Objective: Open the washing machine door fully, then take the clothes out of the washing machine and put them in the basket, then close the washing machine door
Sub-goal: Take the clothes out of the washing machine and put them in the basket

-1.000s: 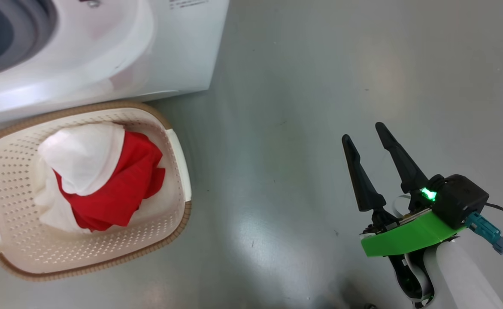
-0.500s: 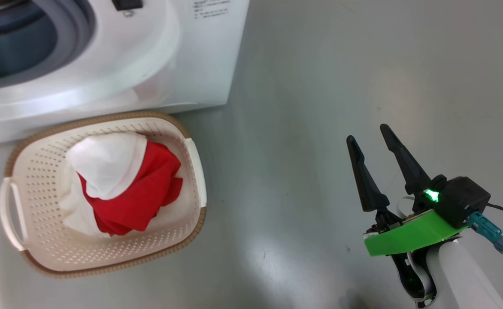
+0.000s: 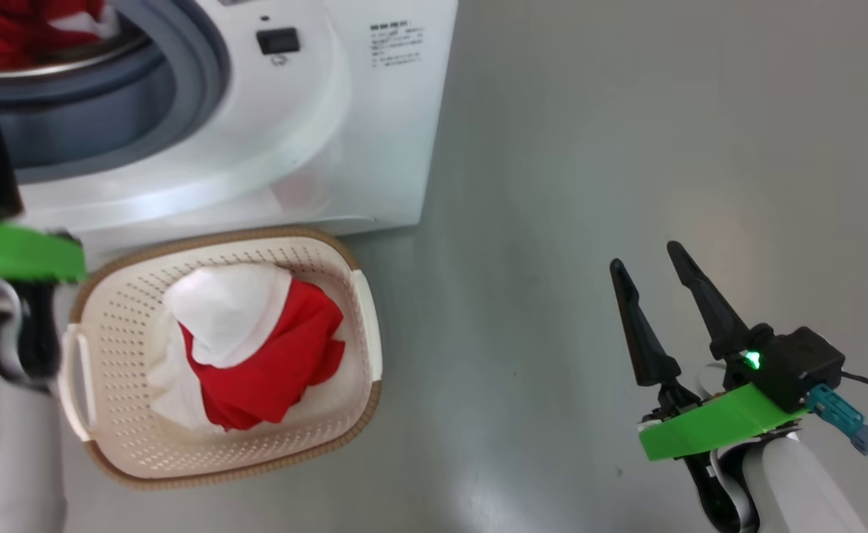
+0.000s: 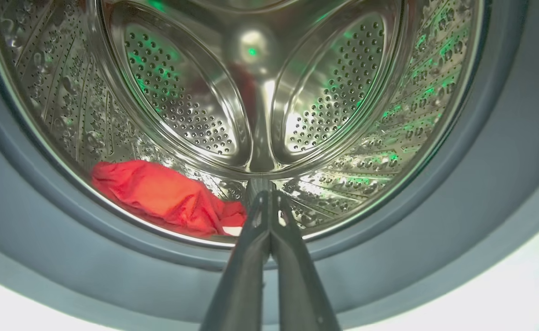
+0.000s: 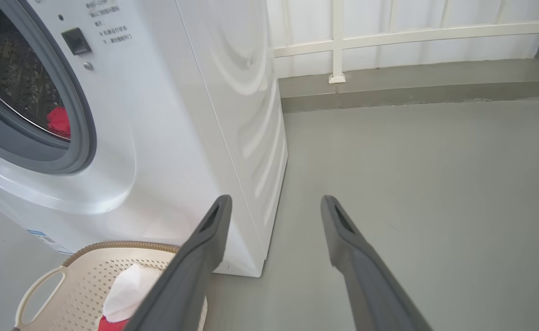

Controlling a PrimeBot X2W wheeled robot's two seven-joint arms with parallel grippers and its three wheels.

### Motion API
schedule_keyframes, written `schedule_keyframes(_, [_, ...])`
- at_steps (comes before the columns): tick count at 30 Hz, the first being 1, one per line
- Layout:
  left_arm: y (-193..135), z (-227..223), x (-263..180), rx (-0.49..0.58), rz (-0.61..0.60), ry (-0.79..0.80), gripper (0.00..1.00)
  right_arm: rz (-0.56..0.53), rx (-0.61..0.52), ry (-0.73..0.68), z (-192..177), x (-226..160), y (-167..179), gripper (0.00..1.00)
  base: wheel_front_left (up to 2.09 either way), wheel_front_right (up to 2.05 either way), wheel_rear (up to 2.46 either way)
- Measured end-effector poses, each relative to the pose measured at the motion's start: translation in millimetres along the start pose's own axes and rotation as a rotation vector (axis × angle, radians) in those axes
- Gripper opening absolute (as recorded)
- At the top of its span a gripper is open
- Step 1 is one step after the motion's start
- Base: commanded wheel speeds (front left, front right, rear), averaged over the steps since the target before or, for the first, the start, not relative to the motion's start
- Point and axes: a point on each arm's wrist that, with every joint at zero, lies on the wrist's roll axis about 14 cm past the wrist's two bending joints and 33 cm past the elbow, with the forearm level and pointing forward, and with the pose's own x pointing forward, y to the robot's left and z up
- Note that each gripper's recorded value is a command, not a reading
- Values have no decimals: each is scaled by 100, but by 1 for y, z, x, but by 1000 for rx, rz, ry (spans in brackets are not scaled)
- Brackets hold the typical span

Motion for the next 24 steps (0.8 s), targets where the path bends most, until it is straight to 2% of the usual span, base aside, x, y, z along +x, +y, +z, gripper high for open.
schedule_keyframes(11, [7,-2,-67,18,5,33,0,3,-4,-27,13,-19,5,100,0,0,0])
schedule_keyframes(14, [11,-1,-83,23,13,37,9,1,-4,-32,15,-24,6,100,0,0,0])
schedule_keyframes(20, [20,-2,-110,21,41,47,11,-2,-10,-42,20,-31,6,100,0,0,0])
schedule_keyframes(24, [25,-4,-124,19,59,53,18,1,-11,-56,25,-32,7,100,0,0,0])
